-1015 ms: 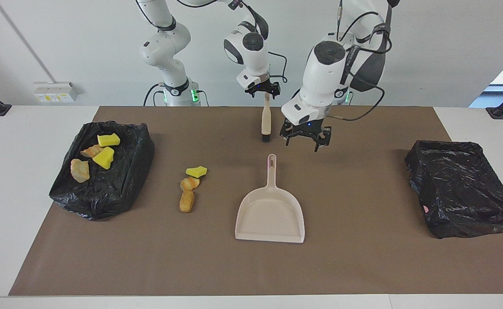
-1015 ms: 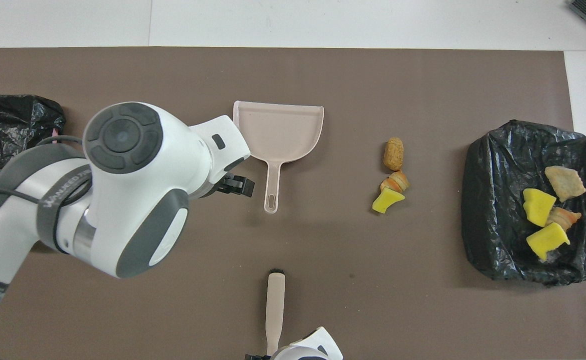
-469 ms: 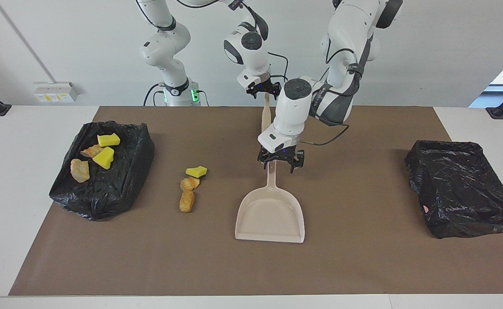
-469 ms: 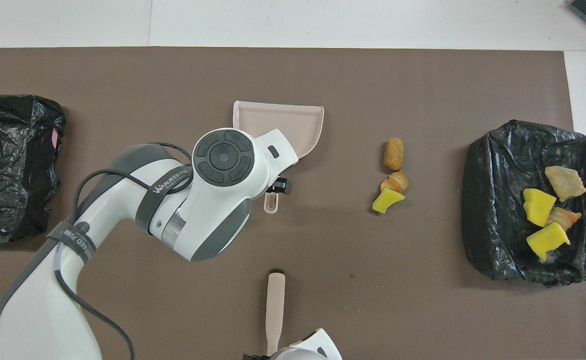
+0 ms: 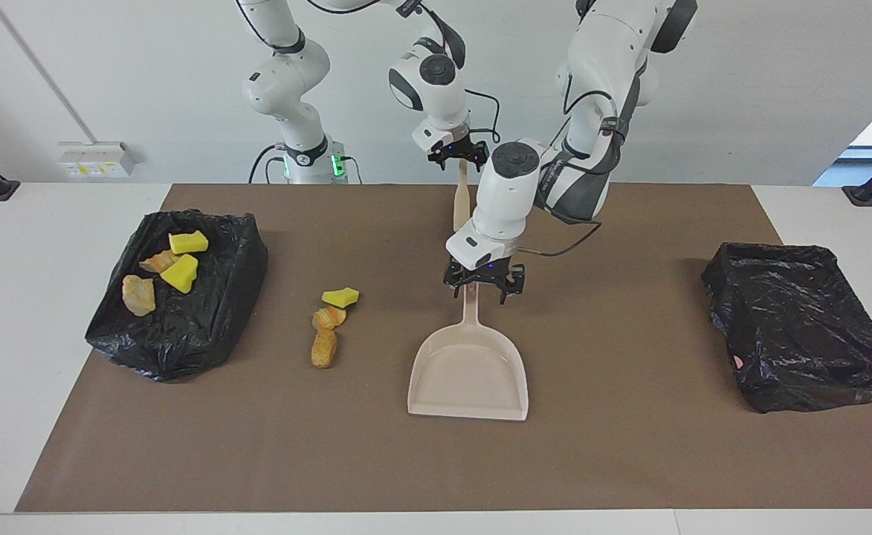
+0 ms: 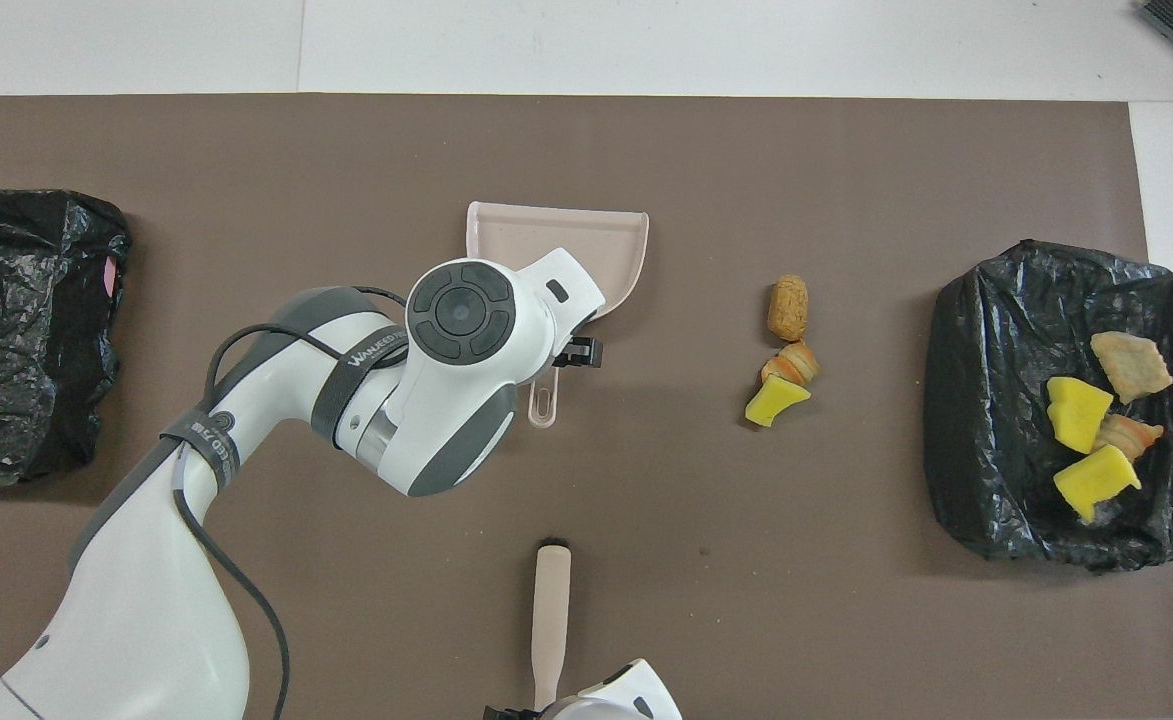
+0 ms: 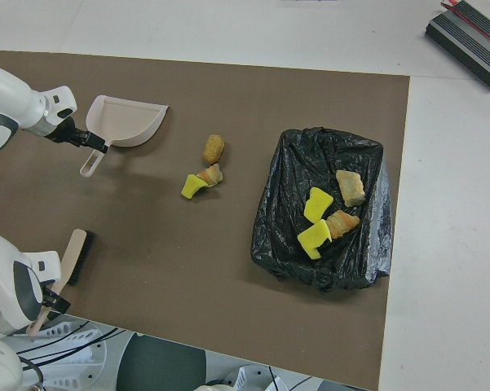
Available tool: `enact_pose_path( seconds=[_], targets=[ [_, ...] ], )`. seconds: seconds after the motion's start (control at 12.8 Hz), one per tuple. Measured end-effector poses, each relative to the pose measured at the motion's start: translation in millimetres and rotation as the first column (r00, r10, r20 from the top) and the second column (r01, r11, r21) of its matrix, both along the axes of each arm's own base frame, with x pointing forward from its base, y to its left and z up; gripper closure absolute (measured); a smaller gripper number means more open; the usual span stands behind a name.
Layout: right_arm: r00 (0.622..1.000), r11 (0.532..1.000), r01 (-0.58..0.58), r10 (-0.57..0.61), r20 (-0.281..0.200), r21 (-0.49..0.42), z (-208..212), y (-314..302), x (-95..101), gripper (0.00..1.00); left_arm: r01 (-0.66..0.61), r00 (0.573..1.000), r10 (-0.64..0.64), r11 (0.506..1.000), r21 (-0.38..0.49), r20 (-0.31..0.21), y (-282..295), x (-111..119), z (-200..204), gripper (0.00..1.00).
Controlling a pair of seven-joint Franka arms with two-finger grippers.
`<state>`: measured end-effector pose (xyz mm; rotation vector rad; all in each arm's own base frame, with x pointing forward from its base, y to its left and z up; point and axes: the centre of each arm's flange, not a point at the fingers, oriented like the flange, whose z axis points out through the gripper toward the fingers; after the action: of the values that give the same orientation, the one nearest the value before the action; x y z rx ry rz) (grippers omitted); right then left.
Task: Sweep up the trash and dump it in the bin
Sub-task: 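Grasp the dustpan handle with the left gripper while the right gripper reaches the brush, then lift the brush with the right gripper while the left gripper tilts the dustpan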
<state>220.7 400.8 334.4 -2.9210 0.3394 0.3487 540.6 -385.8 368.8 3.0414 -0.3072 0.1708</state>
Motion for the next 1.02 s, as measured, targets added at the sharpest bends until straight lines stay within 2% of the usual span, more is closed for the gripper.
enact_pose_path(
  seconds=[0.16,0.23,0.31,0.39,0.47,0.62,0.7,0.86,1.02],
  targets=[
    [1.0,1.0,0.001,-0.001,0.002,0.001,-0.3,-0.1,0.2,0.0,0.012,1.0,-0.012,1.0,0.012,0.014,-2.9,1.6,-8.3,0.01],
    [1.0,1.0,0.002,-0.002,0.005,0.003,-0.1,0.0,0.5,0.03,0.013,1.0,-0.014,1.0,0.01,0.018,-3.8,2.4,-9.4,0.07],
    [1.0,1.0,0.003,-0.003,0.006,0.004,-0.2,0.0,0.7,0.03,0.014,1.0,-0.014,1.0,0.009,0.02,-4.2,2.8,-9.8,0.07],
    [1.0,1.0,0.005,-0.005,0.009,0.005,-1.2,-0.1,1.0,0.11,0.014,1.0,-0.015,1.0,0.008,0.02,-4.5,2.8,-9.8,0.18],
    [1.0,1.0,0.007,-0.007,0.011,0.005,-3.1,-0.2,1.5,0.11,0.015,1.0,-0.015,1.0,0.008,0.02,-4.9,2.8,-9.6,0.3],
    [1.0,1.0,0.01,-0.01,0.013,0.004,-7.1,0.1,2.4,0.3,0.016,1.0,-0.017,1.0,0.008,0.02,-5.4,2.4,-9.5,0.59],
    [1.0,1.0,0.01,-0.01,0.012,0.002,-8.3,0.2,2.5,0.44,0.017,1.0,-0.017,1.0,0.009,0.02,-5.7,2.2,-9.6,0.69],
    [1.0,1.0,0.011,-0.011,0.011,0.0,-9.7,0.6,2.8,0.7,0.021,1.0,-0.021,1.0,0.009,0.019,-7.5,0.8,-9.6,0.69],
    [1.0,1.0,0.017,-0.017,0.012,0.004,-8.5,2.4,6.6,0.74,0.024,1.0,-0.024,1.0,0.015,0.015,-8.4,0.0,-8.9,0.69]
  ],
)
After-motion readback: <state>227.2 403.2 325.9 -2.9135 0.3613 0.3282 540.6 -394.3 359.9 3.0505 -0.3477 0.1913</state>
